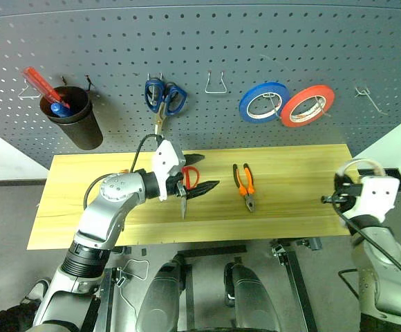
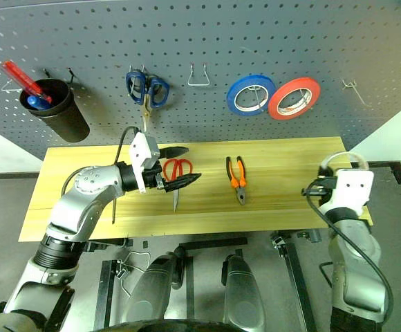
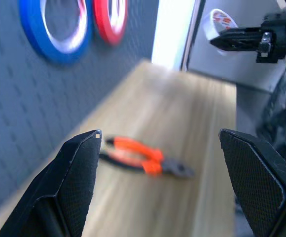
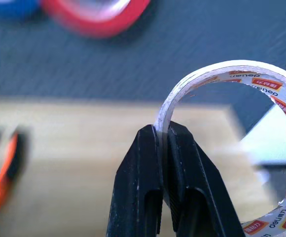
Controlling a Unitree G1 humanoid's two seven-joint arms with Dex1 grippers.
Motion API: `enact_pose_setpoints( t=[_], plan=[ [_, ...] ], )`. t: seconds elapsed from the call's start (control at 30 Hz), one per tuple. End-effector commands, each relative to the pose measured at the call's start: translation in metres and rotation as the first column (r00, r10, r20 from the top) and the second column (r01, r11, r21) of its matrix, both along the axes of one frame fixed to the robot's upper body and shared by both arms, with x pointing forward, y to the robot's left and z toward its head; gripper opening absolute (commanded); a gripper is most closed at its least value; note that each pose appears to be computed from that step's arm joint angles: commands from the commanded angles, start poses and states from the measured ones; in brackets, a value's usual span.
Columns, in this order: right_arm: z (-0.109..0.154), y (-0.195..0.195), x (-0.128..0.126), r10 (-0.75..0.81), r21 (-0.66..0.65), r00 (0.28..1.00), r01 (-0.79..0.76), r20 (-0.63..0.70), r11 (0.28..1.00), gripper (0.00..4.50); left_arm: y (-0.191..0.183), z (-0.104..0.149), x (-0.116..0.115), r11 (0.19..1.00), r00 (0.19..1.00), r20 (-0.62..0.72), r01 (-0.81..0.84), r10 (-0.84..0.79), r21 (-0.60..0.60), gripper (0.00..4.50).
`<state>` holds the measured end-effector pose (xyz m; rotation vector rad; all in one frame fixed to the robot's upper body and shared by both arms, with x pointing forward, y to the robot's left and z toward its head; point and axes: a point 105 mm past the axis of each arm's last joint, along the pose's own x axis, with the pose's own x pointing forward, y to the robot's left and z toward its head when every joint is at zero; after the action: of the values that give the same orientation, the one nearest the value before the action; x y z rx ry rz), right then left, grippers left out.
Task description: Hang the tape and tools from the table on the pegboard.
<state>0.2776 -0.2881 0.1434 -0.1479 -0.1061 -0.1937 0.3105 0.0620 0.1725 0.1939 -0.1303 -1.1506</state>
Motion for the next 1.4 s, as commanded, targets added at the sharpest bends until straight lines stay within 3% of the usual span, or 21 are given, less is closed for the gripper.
enact_pose_setpoints(
  t=[0.03, 0.2, 0.4, 0.77, 1.4],
  plan=[
    [0.035, -0.012, 0.004, -0.035, -0.053, 0.988, 0.044, 0.148, 0.998, 0.03, -0.002, 0.014, -0.003, 0.998, 0.998, 0.052, 0.036, -0.033, -0.05, 3.99],
    [0.075, -0.033, 0.029, -0.051, -0.103, 0.95, 0.086, 0.308, 0.991, 0.03, -0.012, 0.02, -0.007, 0.994, 0.995, 0.075, 0.073, -0.066, -0.082, 3.99],
    [0.092, -0.043, 0.059, -0.044, -0.122, 0.936, 0.092, 0.35, 0.988, 0.03, -0.021, 0.027, -0.013, 0.989, 0.992, 0.091, 0.1, -0.09, -0.113, 3.99],
    [0.091, -0.04, 0.076, -0.003, -0.117, 0.939, 0.046, 0.344, 0.992, 0.03, -0.018, 0.031, -0.014, 0.989, 0.992, 0.096, 0.089, -0.078, -0.116, 3.99],
    [0.071, -0.042, 0.121, 0.068, -0.046, 0.952, -0.057, 0.297, 0.997, 0.03, -0.013, 0.068, -0.011, 0.981, 0.985, 0.169, 0.076, -0.046, -0.178, 3.99]
  ],
)
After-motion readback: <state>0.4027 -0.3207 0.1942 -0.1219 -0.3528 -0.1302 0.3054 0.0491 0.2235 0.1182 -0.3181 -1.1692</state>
